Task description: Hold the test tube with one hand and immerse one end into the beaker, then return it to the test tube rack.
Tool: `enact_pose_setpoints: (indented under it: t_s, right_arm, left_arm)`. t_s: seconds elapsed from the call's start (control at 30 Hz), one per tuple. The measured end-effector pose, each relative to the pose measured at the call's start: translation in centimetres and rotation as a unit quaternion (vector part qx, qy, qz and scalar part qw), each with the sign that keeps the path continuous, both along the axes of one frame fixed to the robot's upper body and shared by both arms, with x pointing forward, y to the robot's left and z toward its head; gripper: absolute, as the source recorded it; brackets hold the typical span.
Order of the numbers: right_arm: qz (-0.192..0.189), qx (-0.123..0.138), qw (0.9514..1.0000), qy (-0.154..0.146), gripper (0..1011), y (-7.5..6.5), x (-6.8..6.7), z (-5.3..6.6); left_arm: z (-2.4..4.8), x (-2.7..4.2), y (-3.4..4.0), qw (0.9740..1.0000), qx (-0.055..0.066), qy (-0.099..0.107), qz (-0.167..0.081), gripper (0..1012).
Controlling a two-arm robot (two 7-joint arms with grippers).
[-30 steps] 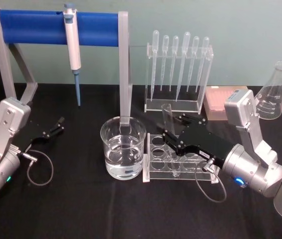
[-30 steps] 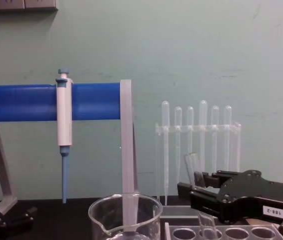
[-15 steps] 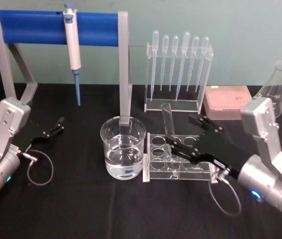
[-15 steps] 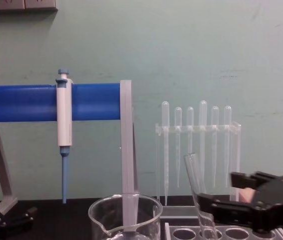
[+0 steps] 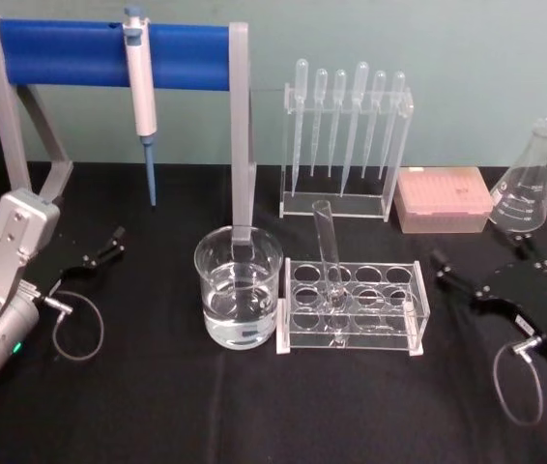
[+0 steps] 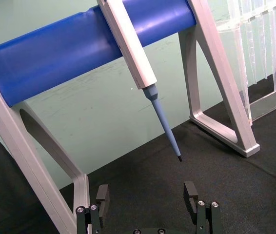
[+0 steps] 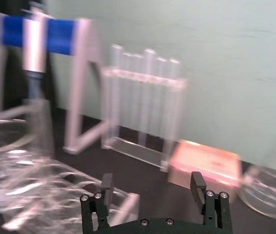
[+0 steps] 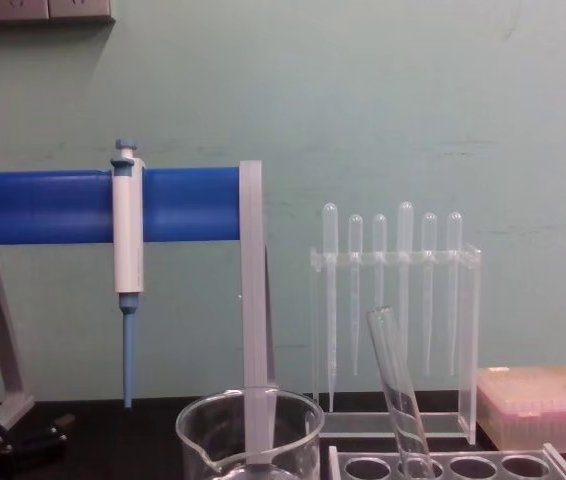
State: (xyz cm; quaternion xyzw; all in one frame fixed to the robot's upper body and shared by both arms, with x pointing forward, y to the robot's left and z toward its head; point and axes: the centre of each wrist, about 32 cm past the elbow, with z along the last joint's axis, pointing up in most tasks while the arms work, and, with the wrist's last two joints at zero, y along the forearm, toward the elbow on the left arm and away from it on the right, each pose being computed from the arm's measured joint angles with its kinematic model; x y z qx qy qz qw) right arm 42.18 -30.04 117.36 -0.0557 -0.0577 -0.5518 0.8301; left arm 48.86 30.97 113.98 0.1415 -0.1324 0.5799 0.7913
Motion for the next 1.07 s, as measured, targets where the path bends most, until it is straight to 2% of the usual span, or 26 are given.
enact_pose_setpoints:
  t_s: [0.13,0.23,0.27,0.37,0.5,0.57,1.07]
  right_arm:
    - [-0.043,-0.008,0.999,0.0,1002,-0.2,1.1,-1.3]
    - [-0.059,-0.007,0.9982,-0.001,1002,0.0,1.9,-2.5]
    - [-0.07,-0.009,0.9975,-0.007,1002,0.2,2.3,-3.3]
    - [-0.094,-0.018,0.9952,-0.024,1002,0.9,2.7,-4.8]
    - [-0.1,-0.03,0.9937,-0.04,1002,1.6,3.0,-5.9]
    - [-0.099,-0.031,0.9936,-0.044,1002,1.7,3.1,-6.1]
    - [-0.101,-0.029,0.9937,-0.041,1002,1.6,3.0,-5.9]
  left_arm:
    - [0.0,0.0,0.0,1.0,0.0,0.0,0.0,1000]
    - [0.0,0.0,0.0,1.0,0.0,0.0,0.0,1000]
    - [0.0,0.0,0.0,1.0,0.0,0.0,0.0,1000]
    - [0.0,0.0,0.0,1.0,0.0,0.0,0.0,1000]
    - [0.0,0.0,0.0,1.0,0.0,0.0,0.0,1000]
    - [0.0,0.0,0.0,1.0,0.0,0.0,0.0,1000]
    - [0.0,0.0,0.0,1.0,0.0,0.0,0.0,1000]
